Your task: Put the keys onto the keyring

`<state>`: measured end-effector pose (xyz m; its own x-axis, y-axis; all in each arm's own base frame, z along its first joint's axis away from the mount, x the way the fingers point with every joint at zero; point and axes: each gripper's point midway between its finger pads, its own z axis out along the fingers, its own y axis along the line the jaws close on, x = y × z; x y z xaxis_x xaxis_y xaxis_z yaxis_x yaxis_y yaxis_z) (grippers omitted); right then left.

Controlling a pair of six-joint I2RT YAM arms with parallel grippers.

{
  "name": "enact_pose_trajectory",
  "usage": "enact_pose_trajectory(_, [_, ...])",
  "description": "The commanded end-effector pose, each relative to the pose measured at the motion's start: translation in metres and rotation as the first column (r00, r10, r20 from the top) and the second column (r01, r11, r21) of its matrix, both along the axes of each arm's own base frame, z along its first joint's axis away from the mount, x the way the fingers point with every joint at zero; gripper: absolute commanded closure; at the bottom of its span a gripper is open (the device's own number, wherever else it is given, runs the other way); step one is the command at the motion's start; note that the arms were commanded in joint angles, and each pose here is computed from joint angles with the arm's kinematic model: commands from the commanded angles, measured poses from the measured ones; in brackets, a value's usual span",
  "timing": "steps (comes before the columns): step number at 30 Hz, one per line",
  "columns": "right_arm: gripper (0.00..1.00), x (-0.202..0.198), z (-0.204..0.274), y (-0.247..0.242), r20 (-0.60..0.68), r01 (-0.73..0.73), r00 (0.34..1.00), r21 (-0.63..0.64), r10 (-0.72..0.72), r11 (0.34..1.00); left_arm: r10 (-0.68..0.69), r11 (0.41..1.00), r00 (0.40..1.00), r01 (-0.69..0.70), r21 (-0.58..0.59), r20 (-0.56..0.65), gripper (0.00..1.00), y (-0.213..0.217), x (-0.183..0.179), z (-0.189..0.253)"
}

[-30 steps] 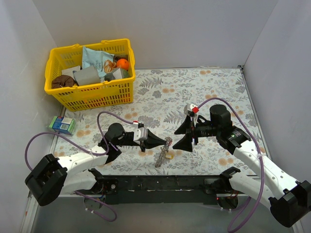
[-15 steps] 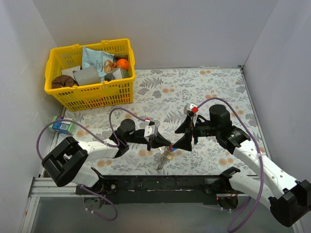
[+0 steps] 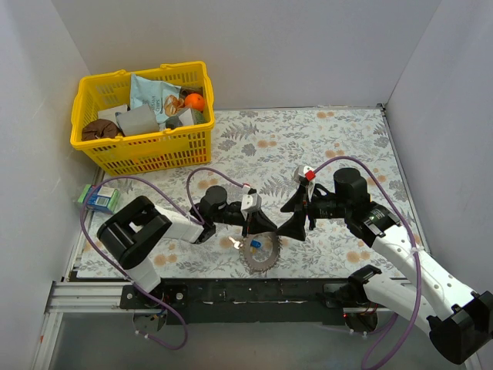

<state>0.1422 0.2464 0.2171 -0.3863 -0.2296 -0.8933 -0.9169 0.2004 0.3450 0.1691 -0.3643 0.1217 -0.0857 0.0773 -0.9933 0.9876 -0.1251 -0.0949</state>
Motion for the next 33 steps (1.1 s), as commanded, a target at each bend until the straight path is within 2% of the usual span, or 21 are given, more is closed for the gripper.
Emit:
enact_pose_trajectory(1, [0.07,0.003,0.009,-0.001,0.036,0.005,0.999,0.01,-0.006,1.0,0.041,0.997,0.998,-0.038,-0.063,0.045,0.96,-0.01,0.017,0.025])
enact_pose_trajectory(2, [0.07,0.003,0.009,-0.001,0.037,0.004,0.999,0.011,-0.004,1.0,0.052,0.997,0.998,-0.049,-0.059,0.042,0.94,-0.01,0.019,0.024])
enact_pose_trajectory(5, [0.07,0.003,0.006,-0.001,0.033,0.005,0.999,0.007,-0.005,1.0,0.075,0.997,0.997,-0.074,-0.032,0.023,0.8,-0.012,0.025,0.018])
enact_pose_trajectory(6, [0.07,0.003,0.005,0.0,0.035,0.004,0.999,0.009,-0.004,1.0,0.075,0.997,0.997,-0.074,-0.029,0.022,0.72,-0.013,0.026,0.017])
enact_pose_trajectory(8, [0.07,0.004,0.005,0.0,0.032,0.002,0.999,0.008,-0.003,1.0,0.095,0.995,0.995,-0.094,-0.025,0.021,0.64,-0.013,0.029,0.018])
enact_pose_trajectory(9, [0.07,0.004,0.006,0.0,0.032,0.004,0.999,0.008,-0.004,1.0,0.104,0.994,0.994,-0.103,-0.026,0.023,0.54,-0.013,0.031,0.019])
enact_pose_trajectory(11, [0.07,0.004,0.007,0.0,0.036,0.005,0.999,0.007,-0.005,1.0,0.131,0.991,0.991,-0.13,-0.029,0.031,0.43,-0.013,0.035,0.023])
enact_pose_trajectory(12, [0.07,0.005,0.007,0.0,0.035,0.009,0.999,0.006,-0.01,1.0,0.146,0.989,0.989,-0.145,-0.029,0.034,0.3,-0.013,0.038,0.026])
enact_pose_trajectory(13, [0.07,0.005,0.008,0.0,0.035,0.011,0.999,0.006,-0.011,1.0,0.155,0.988,0.987,-0.154,-0.025,0.036,0.02,-0.013,0.04,0.031])
enact_pose_trajectory(20, [0.07,0.006,0.014,0.001,0.048,0.009,0.999,0.014,-0.01,1.0,0.247,0.969,0.963,-0.248,-0.001,0.108,0.02,-0.009,0.062,0.061])
enact_pose_trajectory(26, [0.07,0.007,0.021,0.003,0.059,-0.002,0.998,0.028,0.001,1.0,0.384,0.921,0.919,-0.388,0.033,0.086,0.02,-0.005,0.086,0.086])
enact_pose_trajectory(27, [0.07,0.007,0.024,0.003,0.066,0.0,0.998,0.029,-0.002,1.0,0.42,0.905,0.905,-0.423,0.039,0.069,0.02,-0.004,0.092,0.091])
enact_pose_trajectory(29, [0.07,0.009,0.024,0.003,0.07,0.003,0.998,0.031,-0.005,1.0,0.566,0.821,0.823,-0.558,0.124,-0.042,0.02,0.004,0.113,0.085])
enact_pose_trajectory(30, [0.07,0.009,0.024,0.004,0.073,0.002,0.997,0.035,-0.005,0.999,0.598,0.798,0.799,-0.587,0.138,-0.065,0.02,0.0,0.124,0.093])
enact_pose_trajectory(31, [0.07,0.009,0.023,0.004,0.07,0.002,0.998,0.037,-0.004,0.999,0.645,0.755,0.759,-0.614,0.231,-0.09,0.02,0.007,0.129,0.078])
enact_pose_trajectory(33, [0.07,0.009,0.022,0.005,0.062,-0.002,0.998,0.038,0.0,0.999,0.693,0.712,0.71,-0.648,0.272,-0.123,0.02,0.006,0.141,0.085])
